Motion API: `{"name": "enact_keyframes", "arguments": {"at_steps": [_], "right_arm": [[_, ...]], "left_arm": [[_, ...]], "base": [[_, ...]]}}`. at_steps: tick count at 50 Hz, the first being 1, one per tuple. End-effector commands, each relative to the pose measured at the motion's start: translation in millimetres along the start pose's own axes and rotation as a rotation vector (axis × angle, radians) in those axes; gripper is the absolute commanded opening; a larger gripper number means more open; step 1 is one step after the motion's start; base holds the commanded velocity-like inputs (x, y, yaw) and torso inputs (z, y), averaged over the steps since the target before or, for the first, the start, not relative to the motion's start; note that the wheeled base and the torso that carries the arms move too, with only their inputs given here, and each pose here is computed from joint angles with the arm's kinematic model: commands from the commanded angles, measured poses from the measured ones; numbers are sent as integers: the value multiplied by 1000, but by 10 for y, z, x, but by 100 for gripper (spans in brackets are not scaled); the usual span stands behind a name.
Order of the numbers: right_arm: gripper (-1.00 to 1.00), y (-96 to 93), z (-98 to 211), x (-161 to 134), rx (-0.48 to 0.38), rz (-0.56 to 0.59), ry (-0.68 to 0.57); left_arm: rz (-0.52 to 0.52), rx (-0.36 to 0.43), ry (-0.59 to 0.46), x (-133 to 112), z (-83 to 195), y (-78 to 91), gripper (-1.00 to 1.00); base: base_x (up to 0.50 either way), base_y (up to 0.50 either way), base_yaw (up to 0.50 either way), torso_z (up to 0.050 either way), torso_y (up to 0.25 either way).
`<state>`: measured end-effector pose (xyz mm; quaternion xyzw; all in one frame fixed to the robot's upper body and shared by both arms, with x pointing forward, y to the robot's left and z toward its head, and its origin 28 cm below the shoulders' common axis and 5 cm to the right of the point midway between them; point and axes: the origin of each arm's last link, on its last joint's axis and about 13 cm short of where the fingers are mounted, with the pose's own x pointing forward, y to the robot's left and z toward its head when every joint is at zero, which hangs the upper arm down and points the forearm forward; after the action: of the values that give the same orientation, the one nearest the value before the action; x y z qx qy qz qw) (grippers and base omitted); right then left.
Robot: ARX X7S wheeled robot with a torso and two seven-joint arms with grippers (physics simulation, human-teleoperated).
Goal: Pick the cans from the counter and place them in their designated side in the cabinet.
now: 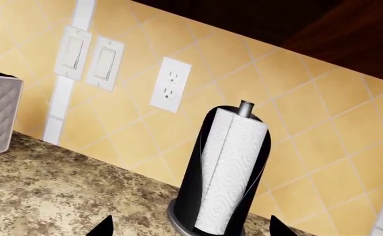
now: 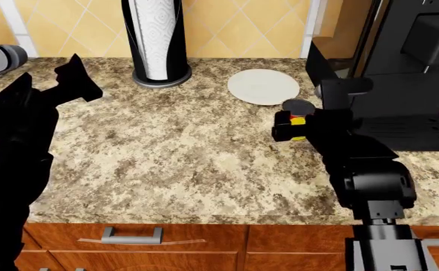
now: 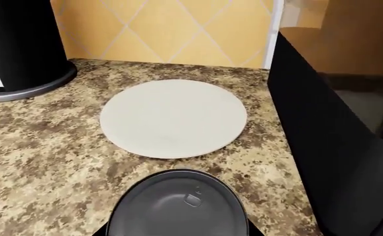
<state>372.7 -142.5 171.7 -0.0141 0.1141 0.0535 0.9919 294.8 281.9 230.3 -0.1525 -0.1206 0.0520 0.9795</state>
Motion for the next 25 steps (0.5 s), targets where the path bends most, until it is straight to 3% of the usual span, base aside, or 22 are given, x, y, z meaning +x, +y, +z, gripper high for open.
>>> {"name": "enact_keyframes", "arguments": {"at_steps": [1, 7, 14, 21, 25], "right_arm": [[-100, -17, 399, -268, -41, -5, -122], [-100, 13, 699, -578, -64, 20, -185], [-100, 73, 875, -903, -23, 47, -292], [-100, 108, 906, -991, -31, 58, -334], [-100, 109, 896, -999, -33, 59, -336]], "left_arm": [[0, 0, -6, 12, 10, -2, 100], [-3, 2, -11, 19, 25, -10, 100], [-10, 2, -13, 7, 42, -27, 100], [-19, 2, -12, -5, 53, -42, 100], [-23, 4, -13, -8, 52, -48, 100]], "base": [[0, 0, 0, 0, 0], [0, 0, 0, 0, 0], [0, 0, 0, 0, 0], [-26, 0, 0, 0, 0], [-500, -4, 0, 3, 0]]}}
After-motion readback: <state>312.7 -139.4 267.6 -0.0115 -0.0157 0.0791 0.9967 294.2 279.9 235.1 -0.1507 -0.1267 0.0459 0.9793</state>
